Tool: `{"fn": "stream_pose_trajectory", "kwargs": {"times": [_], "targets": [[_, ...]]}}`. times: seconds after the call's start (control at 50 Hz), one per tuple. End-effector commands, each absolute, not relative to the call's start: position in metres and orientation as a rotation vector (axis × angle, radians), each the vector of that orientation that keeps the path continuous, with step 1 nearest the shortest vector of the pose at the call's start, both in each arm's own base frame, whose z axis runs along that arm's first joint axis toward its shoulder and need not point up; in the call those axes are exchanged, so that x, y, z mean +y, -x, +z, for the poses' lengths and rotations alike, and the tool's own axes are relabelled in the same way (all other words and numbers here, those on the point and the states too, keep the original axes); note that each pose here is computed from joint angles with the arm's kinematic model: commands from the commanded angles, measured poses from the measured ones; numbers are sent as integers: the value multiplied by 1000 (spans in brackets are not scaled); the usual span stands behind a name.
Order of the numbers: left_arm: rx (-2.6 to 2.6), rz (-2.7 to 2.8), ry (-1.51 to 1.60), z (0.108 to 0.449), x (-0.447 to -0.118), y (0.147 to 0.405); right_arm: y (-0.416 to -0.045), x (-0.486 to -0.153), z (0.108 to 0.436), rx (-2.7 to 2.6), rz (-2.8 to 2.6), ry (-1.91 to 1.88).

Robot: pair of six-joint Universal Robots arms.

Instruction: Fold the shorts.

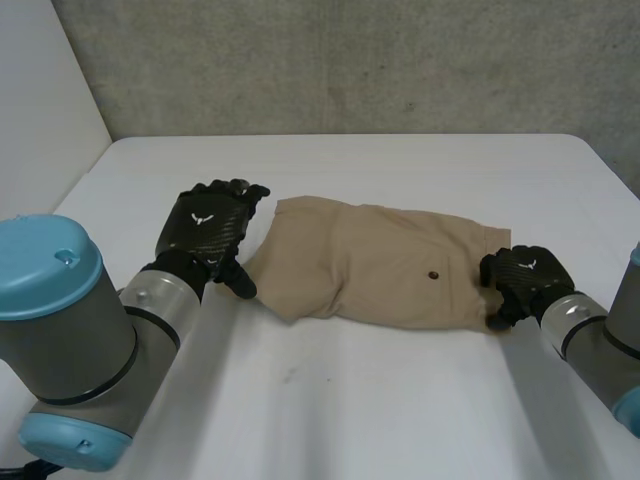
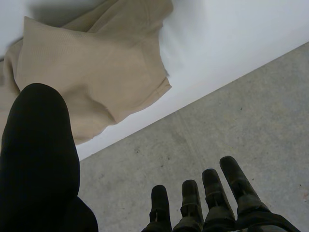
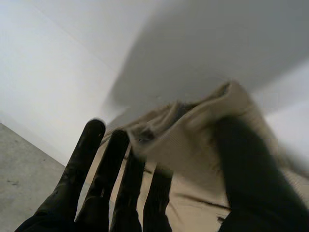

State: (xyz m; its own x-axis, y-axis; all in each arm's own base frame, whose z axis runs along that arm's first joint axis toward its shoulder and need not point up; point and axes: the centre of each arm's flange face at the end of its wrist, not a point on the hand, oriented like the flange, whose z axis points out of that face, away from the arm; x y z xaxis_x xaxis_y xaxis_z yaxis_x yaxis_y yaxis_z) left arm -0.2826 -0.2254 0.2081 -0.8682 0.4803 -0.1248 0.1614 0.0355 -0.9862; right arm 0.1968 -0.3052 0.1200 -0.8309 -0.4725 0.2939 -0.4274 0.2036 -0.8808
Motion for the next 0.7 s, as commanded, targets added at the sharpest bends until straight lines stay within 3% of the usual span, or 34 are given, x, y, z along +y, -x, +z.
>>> {"fn": "stream_pose_trajectory", "kwargs": {"times": [0.02, 0.16, 0.3, 0.46, 0.52, 0.62, 0.7], "targets": [[-2075, 1915, 662, 207, -225, 282, -193, -312, 130, 2419, -1799, 905], [-2072, 1921, 657, 210, -223, 280, -160, -323, 170, 2465, -1983, 1062], [-2044, 1950, 645, 219, -222, 279, -150, -335, 188, 2482, -2079, 1607], [-2044, 1953, 642, 219, -222, 279, -259, -304, 232, 1876, -2318, 1977], [-2041, 1957, 643, 220, -222, 280, -299, -285, 222, 1638, -2253, 2049], [-2036, 1965, 635, 223, -224, 280, -366, -225, 180, 1242, -1981, 2143], [-2024, 1980, 629, 226, -227, 280, -376, -210, 154, 1264, -1784, 2151]]}}
